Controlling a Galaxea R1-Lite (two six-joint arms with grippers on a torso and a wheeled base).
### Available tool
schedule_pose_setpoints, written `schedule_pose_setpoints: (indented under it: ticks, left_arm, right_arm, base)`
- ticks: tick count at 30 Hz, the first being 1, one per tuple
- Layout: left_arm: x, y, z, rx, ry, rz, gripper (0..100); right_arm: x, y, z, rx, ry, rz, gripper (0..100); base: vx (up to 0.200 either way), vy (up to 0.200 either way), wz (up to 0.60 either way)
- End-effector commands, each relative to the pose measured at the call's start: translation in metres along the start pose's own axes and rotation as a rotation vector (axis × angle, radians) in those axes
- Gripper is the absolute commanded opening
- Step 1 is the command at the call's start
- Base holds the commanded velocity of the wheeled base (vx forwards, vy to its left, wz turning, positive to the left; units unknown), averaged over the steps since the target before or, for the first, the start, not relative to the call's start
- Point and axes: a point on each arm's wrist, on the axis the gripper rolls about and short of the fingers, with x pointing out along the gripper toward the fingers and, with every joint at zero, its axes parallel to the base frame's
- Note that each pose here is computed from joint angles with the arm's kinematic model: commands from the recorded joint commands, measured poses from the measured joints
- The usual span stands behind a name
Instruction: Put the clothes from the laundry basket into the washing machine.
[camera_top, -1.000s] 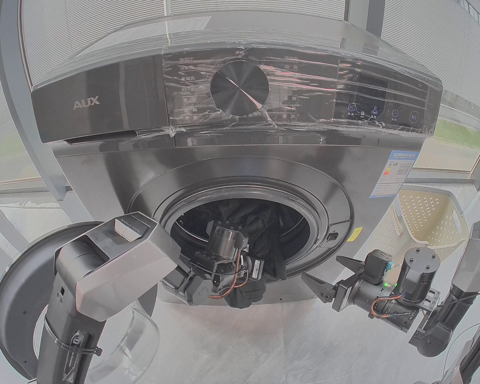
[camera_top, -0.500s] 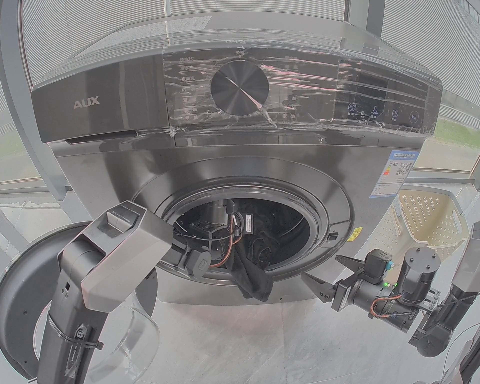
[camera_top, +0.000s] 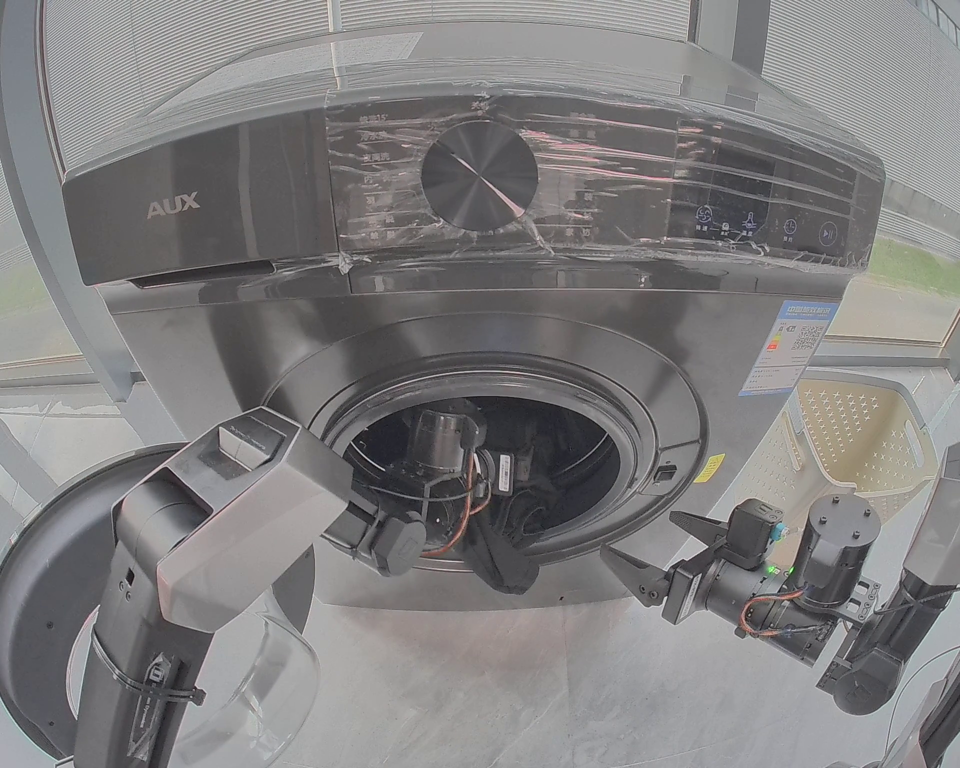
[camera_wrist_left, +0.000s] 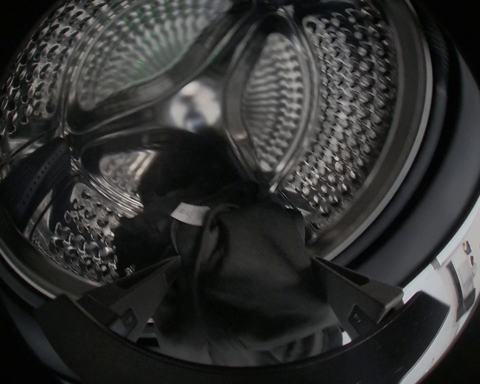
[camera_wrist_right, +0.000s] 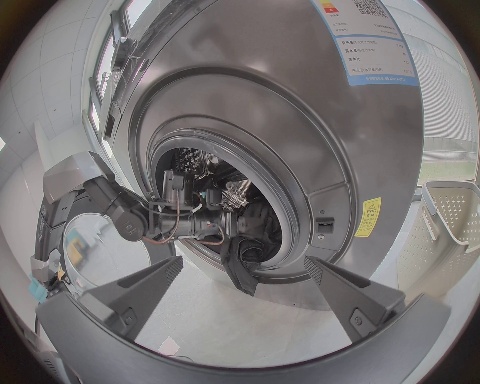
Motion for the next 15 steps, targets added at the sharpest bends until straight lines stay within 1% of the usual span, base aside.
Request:
schedule_pose_setpoints:
  ticks: [1,3,4,8,9,10,12,15]
  left_arm:
    - [-0.014,-0.013,-0.012,0.031,0.061,-0.055,100]
    - [-0.015,-0.015,-0.018,0.044,0.079,-0.062,100]
    - [-0.015,-0.015,-0.018,0.044,0.079,-0.062,100]
    - [-0.009,-0.016,-0.032,0.057,0.106,-0.062,100]
    - [-0.009,-0.016,-0.032,0.057,0.106,-0.062,100]
    - [-0.005,-0.015,-0.040,0.061,0.121,-0.059,100]
    - [-0.002,-0.013,-0.047,0.073,0.132,-0.055,100]
    - [0.002,-0.011,-0.057,0.078,0.142,-0.049,100]
  right_arm:
    - [0.000,0.000,0.000,0.001,0.001,0.000,100]
    - [0.000,0.000,0.000,0.001,0.001,0.000,100]
    - [0.000,0.000,0.000,0.001,0.001,0.000,100]
    - [0.000,0.000,0.000,0.001,0.001,0.000,100]
    - [0.000,0.000,0.000,0.001,0.001,0.000,100]
    - [0.000,0.000,0.000,0.001,0.001,0.000,100]
    - [0.000,0.000,0.000,0.001,0.001,0.000,100]
    - [0.000,0.000,0.000,0.001,-0.002,0.001,100]
  base:
    - [0.000,0.000,0.00]
    - [0.000,0.000,0.00]
    - [0.000,0.000,0.00]
    - [0.000,0.000,0.00]
    - [0.000,0.000,0.00]
    - [0.000,0.000,0.00]
    - [0.000,0.000,0.00]
    - [0.000,0.000,0.00]
